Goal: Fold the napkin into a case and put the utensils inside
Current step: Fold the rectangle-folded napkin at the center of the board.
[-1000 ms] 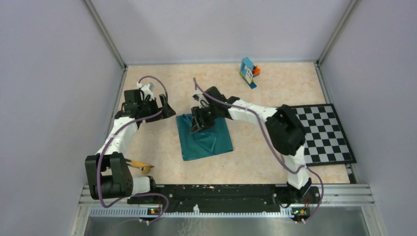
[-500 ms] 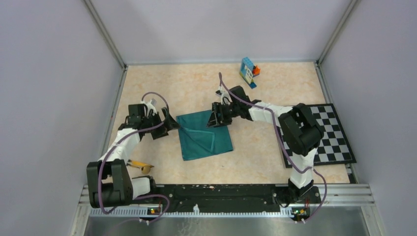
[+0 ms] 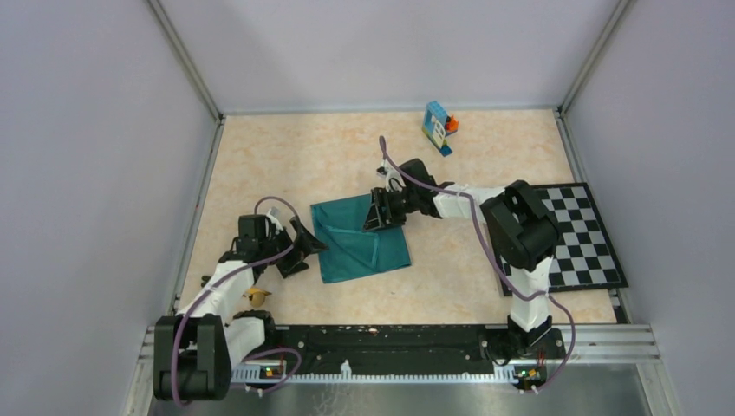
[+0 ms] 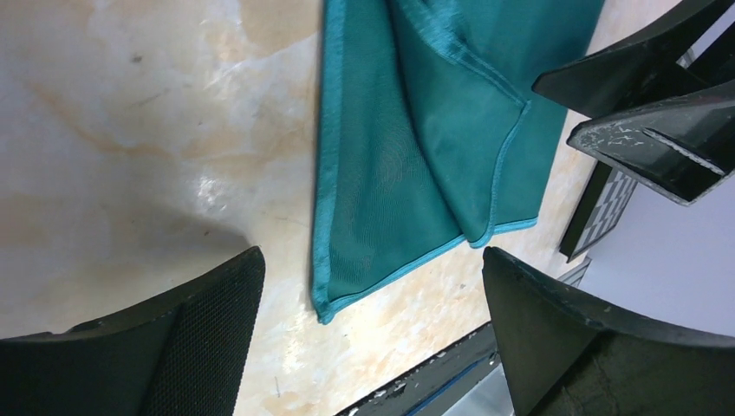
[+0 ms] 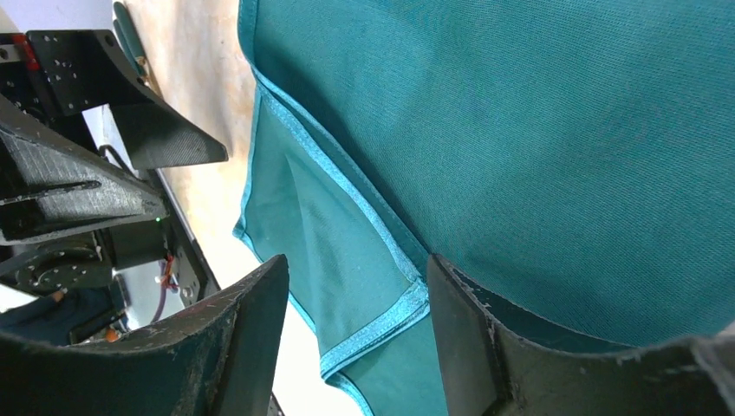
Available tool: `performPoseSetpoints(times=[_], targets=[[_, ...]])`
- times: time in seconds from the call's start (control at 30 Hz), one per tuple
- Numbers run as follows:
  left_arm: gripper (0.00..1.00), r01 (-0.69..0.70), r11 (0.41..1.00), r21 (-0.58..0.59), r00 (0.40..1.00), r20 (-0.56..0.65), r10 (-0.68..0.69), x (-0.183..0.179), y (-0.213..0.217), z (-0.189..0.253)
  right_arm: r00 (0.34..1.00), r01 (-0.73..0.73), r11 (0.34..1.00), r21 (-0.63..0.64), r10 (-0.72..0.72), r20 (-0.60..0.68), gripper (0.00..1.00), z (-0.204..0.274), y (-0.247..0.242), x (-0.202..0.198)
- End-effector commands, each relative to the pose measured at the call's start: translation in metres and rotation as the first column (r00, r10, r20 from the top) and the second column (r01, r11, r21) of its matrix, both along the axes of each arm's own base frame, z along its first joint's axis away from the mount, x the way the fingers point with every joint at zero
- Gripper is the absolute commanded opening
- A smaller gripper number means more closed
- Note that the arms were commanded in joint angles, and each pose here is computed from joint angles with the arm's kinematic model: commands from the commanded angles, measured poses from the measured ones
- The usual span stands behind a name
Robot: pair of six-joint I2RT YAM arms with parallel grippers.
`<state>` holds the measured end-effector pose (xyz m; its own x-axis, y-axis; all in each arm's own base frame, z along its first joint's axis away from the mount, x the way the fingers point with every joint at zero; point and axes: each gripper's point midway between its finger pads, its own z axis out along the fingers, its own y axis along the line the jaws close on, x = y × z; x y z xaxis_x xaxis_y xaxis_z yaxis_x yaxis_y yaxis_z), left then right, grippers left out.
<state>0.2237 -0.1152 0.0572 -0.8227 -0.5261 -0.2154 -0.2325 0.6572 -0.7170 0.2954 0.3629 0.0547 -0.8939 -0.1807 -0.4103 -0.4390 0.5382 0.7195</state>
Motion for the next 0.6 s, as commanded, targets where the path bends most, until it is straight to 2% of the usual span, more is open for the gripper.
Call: performPoseSetpoints(times=[0.0,0.1,0.3,0.4,0.47,0.57], targets=[[0.99,-0.067,0.998,0.007,0.997,0.047,0.066,0.006,0.004,-0.002,0.998,-0.021,1.0,-0.019,0.022,0.059,0.59,-0.003,0.005,-0.003],[0.99,-0.039,0.999,-0.003,0.999,0.038,0.039,-0.001,-0.003,-0.008,0.997,-0.018,0.999,-0.051,0.022,0.08,0.59,-0.007,0.005,-0.003],[0.99,-0.018,1.0,-0.008,0.999,0.031,0.019,-0.006,-0.011,-0.015,0.995,-0.078,0.997,-0.026,0.08,0.067,0.57,0.0,0.032,-0.024],[0.99,-0.015,1.0,-0.014,0.999,0.047,0.015,-0.006,-0.013,-0.014,0.994,-0.103,0.993,0.064,0.1,0.04,0.56,0.025,0.055,-0.043],[0.99,-0.018,1.0,-0.008,0.998,0.065,0.019,-0.006,-0.012,-0.011,0.992,-0.122,0.979,0.164,0.116,0.044,0.56,0.054,0.076,-0.057],[0.99,-0.041,0.999,0.015,0.994,0.098,0.04,-0.004,-0.007,-0.005,0.988,-0.129,0.928,0.349,0.151,-0.036,0.56,0.096,0.103,-0.082]])
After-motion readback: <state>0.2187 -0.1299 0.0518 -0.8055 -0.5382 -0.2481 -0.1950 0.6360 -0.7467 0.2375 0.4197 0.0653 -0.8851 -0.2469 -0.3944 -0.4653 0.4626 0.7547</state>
